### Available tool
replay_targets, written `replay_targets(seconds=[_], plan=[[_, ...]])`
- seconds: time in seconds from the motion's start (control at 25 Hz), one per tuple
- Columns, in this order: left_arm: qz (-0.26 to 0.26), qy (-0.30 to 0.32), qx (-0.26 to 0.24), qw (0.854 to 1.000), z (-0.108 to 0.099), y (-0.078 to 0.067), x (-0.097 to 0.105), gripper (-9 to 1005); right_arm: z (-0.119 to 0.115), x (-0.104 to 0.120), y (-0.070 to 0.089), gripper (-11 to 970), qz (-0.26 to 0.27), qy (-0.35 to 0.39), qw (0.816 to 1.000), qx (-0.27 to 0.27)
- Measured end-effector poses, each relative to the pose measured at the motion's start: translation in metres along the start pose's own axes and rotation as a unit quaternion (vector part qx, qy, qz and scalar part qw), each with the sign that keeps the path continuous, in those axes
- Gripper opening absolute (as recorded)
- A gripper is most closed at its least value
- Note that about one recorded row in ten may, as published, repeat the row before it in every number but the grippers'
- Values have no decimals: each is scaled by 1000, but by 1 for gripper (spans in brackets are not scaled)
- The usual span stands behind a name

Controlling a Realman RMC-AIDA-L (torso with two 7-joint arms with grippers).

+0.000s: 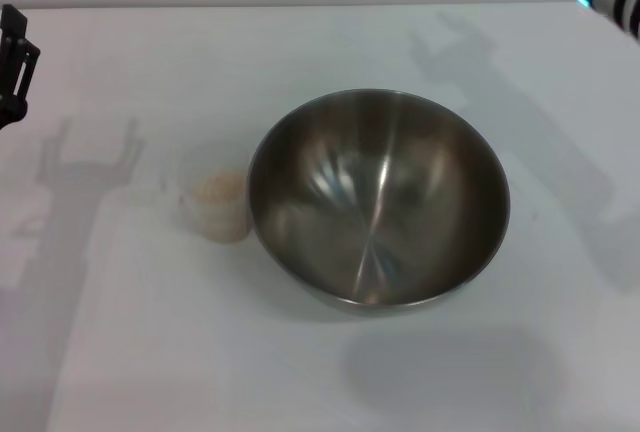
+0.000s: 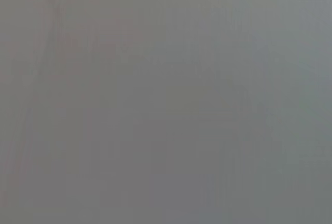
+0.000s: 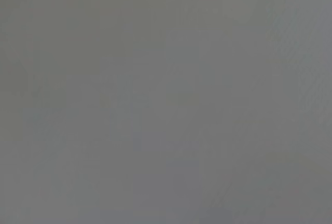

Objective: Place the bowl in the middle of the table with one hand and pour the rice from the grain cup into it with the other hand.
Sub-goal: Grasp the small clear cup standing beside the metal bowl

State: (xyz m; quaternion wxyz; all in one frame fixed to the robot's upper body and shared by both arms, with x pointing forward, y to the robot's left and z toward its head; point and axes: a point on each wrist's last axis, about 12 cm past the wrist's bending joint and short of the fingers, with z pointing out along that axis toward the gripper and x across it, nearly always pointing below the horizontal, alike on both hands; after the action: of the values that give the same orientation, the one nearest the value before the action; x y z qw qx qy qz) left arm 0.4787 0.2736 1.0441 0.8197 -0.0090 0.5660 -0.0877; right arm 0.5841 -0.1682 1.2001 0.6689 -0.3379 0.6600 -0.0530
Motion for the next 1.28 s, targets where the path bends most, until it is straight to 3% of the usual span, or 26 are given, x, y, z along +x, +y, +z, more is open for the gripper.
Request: replay_targets(seconds=[0.24,0.36,0.4,0.52,0.64,0.84,0.88,1.08,1.16,1.28], plan=[[3,-3,-4,1000,-4,3,-1,829,-22,41,16,507,34,-138,986,88],[6,0,-4,1000,-5,4,-1,829,-50,80,24,507,67,-234,961,132],[6,0,-4,1000,-5,4,-1,829,-50,80,24,507,67,-234,961,132],[12,7,-2,1000,-10,6,1,829,-69,108,23,507,131,-272,943,136],[15,10,-1,1000,-11,6,1,829,-80,130,20,507,172,-264,940,135],[20,32,6,999,-27,6,5,829,-90,161,14,507,185,-205,950,147],[20,48,20,998,-37,3,7,829,-91,164,12,507,185,-199,950,152],[20,58,34,998,-43,0,9,829,-92,175,-2,507,203,-179,946,179],[26,104,77,991,-59,-7,18,829,-91,177,-7,507,205,-177,944,188],[26,114,81,990,-62,-8,20,829,-88,176,-11,507,204,-178,943,195]])
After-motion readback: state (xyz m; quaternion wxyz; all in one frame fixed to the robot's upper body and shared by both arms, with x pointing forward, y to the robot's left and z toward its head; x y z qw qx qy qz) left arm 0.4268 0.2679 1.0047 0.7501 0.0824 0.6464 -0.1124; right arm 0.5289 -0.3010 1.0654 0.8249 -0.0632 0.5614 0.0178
